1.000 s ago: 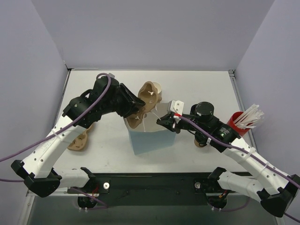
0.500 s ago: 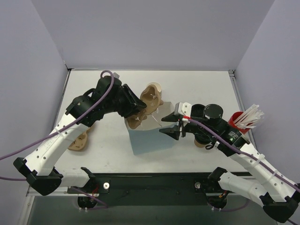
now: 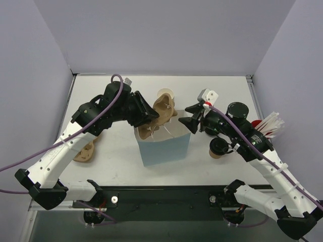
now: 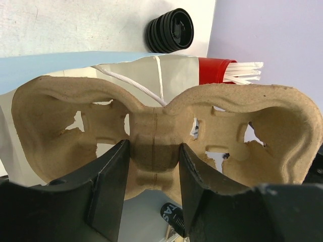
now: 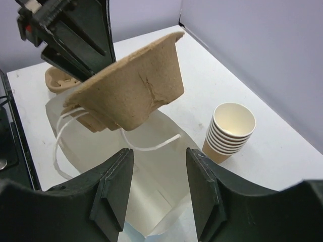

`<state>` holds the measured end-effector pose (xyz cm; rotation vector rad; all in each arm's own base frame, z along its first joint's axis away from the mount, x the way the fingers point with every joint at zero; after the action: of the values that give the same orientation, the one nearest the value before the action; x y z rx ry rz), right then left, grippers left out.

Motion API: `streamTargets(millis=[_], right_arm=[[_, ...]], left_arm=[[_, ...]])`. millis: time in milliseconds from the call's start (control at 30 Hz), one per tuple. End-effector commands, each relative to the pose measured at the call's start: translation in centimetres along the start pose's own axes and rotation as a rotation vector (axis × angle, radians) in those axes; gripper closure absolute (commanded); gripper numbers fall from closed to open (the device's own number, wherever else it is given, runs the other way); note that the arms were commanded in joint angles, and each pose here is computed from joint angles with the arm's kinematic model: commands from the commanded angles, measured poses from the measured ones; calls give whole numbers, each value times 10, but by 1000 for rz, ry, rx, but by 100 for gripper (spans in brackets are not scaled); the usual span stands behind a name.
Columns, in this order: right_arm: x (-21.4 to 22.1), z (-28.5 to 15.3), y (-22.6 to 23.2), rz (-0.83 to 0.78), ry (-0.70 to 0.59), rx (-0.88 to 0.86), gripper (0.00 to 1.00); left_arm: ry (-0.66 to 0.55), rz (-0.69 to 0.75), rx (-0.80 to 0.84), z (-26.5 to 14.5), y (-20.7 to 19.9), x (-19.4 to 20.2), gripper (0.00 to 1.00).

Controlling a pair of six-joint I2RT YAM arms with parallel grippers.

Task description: Pack the takeout coffee

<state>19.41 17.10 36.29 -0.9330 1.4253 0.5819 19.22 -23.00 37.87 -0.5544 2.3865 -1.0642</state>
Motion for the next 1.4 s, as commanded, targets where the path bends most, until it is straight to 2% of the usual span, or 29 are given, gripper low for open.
streamTargets(millis=[0, 167, 433, 600, 767, 967, 1267, 1333, 1367], right_arm=[[6, 8, -5, -70, -27, -16, 52], [26, 21, -5, -128, -59, -87, 51], [28, 37, 2, -134, -179, -214, 51], [44, 40, 9, -128, -178, -262, 46], [53, 44, 12, -142, -163, -288, 45], [56, 52, 6, -187, -128, -218, 45], [55, 63, 8, -219, -106, -211, 47], [56, 65, 4, -226, -91, -161, 48], [56, 66, 3, -231, -92, -141, 52]], left_arm=[[-4, 36, 30, -3, -6, -1, 66], [-2, 43, 22, -4, -5, -2, 66], [2, 52, 13, -2, -7, -3, 66], [-7, 52, 11, -3, -7, -4, 66], [-3, 49, 14, -1, -7, -5, 66], [-1, 47, 23, -1, -8, -5, 66], [-3, 42, 32, -3, -10, -5, 66], [-3, 44, 27, -3, -9, -5, 66], [-5, 44, 25, -3, -8, -5, 66]])
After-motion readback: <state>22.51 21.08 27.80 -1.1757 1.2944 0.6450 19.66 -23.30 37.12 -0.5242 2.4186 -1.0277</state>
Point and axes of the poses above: each gripper's point midway between its finger pads, its own z axis out along the fingers, its own y axis along the line the jaws close on, x = y × z, the point moved 7 cm from there along -z, back along the fingers, and after that the axes turned 4 degrees about -z, right-handed, at the moved point
